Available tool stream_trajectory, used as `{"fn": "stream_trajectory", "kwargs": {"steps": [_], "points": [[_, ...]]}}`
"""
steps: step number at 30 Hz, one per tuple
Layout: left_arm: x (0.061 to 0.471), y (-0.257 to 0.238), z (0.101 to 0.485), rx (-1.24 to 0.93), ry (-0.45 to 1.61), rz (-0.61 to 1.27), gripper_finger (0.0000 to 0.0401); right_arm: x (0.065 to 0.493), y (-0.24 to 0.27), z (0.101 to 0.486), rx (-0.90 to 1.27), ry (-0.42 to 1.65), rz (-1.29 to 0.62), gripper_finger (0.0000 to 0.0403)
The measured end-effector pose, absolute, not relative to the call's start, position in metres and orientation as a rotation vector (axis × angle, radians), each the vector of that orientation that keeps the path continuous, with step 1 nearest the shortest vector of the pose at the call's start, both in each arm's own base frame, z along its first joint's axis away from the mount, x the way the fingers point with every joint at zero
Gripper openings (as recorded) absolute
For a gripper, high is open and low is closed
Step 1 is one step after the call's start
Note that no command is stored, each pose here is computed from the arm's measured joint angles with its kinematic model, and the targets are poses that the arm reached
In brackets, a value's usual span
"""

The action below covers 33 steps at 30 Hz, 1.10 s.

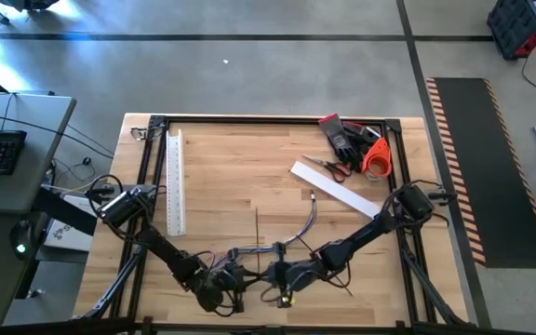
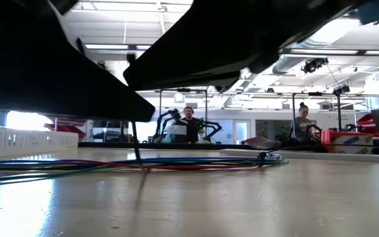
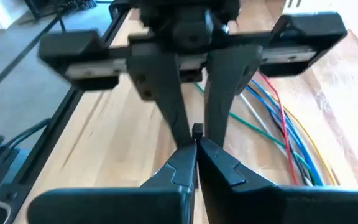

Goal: Ziptie cables
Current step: Wrap the zip tie on the cable

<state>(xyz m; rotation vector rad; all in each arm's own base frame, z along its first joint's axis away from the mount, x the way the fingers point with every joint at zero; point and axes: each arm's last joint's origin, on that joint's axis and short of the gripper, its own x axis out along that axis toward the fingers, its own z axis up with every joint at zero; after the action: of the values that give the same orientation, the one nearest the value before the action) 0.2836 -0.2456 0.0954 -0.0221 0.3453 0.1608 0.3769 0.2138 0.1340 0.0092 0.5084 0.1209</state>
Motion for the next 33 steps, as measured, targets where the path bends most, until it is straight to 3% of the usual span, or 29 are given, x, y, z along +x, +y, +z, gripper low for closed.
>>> {"fn": "stream_trajectory", "kwargs": {"steps": [5,14,19,28,33], "points": [[0.28,-0.248,0.096,-0.007,0.32,0.204,0.0028,0.373,0.219,0.133,-0.015,0.504,0.1,0.0],[0.281,-0.247,0.095,-0.009,0.331,0.192,0.0001,0.37,0.218,0.131,-0.035,0.55,0.093,0.0],[0.285,-0.244,0.095,-0.051,0.354,0.149,0.0,0.361,0.203,0.139,-0.028,0.661,-0.041,0.001],[0.292,-0.236,0.093,-0.1,0.393,0.134,0.0,0.389,0.11,0.135,0.181,0.717,-0.27,0.0107],[0.292,-0.235,0.089,-0.097,0.408,0.132,0.0,0.401,0.059,0.104,0.373,0.746,-0.218,0.0163]]}}
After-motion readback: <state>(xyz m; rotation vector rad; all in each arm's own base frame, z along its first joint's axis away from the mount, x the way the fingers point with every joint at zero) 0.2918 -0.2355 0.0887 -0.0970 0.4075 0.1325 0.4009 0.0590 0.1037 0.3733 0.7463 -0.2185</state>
